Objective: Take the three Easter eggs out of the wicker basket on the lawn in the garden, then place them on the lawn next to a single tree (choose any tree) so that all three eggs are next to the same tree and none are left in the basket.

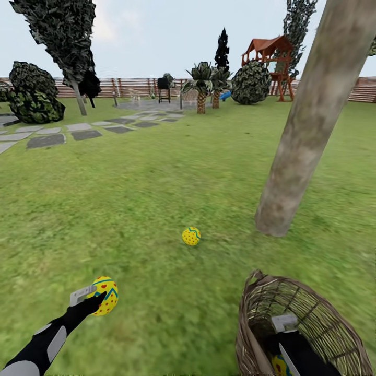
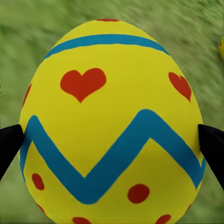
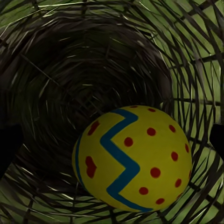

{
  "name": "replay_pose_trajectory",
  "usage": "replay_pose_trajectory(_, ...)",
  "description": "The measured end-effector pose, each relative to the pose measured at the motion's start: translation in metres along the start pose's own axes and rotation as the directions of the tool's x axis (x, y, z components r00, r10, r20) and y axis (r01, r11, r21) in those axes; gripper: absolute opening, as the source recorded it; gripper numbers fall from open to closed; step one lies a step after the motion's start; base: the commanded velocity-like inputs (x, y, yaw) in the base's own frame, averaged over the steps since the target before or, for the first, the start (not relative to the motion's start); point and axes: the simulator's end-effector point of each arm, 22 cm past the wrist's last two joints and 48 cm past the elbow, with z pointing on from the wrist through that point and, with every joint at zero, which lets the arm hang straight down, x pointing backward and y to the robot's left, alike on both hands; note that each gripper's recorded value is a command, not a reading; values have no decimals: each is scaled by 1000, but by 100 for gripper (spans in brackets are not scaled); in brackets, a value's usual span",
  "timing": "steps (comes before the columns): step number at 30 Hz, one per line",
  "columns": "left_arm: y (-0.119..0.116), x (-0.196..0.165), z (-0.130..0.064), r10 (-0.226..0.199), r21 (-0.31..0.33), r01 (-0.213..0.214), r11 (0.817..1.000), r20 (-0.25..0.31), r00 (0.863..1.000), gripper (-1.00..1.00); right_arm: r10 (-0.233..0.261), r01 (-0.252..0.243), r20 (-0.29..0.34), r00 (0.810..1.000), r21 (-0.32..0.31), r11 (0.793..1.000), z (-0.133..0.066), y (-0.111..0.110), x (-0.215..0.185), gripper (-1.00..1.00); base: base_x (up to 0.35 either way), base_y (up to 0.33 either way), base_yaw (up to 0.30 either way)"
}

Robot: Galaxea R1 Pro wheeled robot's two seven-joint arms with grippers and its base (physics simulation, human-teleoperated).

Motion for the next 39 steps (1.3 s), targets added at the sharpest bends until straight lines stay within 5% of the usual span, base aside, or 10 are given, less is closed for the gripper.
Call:
replay_pose_trajectory(16, 10, 30, 12, -2, -19, 1, 1000, -50, 999, -100, -14, 14, -65, 998, -2, 1000, 20, 2, 26, 100, 0, 0, 0)
replay_pose_trajectory(21, 13, 42, 15, -5, -25, 3, 1000, -71, 997, -100, 56, -51, -89, 994, 62, 997, 27, -47, 38, 100, 0, 0, 0)
replay_pose_trajectory(39, 24, 79, 23, -12, -44, 6, 999, -132, 991, -100, 33, -26, -156, 987, 48, 998, 45, -30, 65, 100, 0, 0, 0)
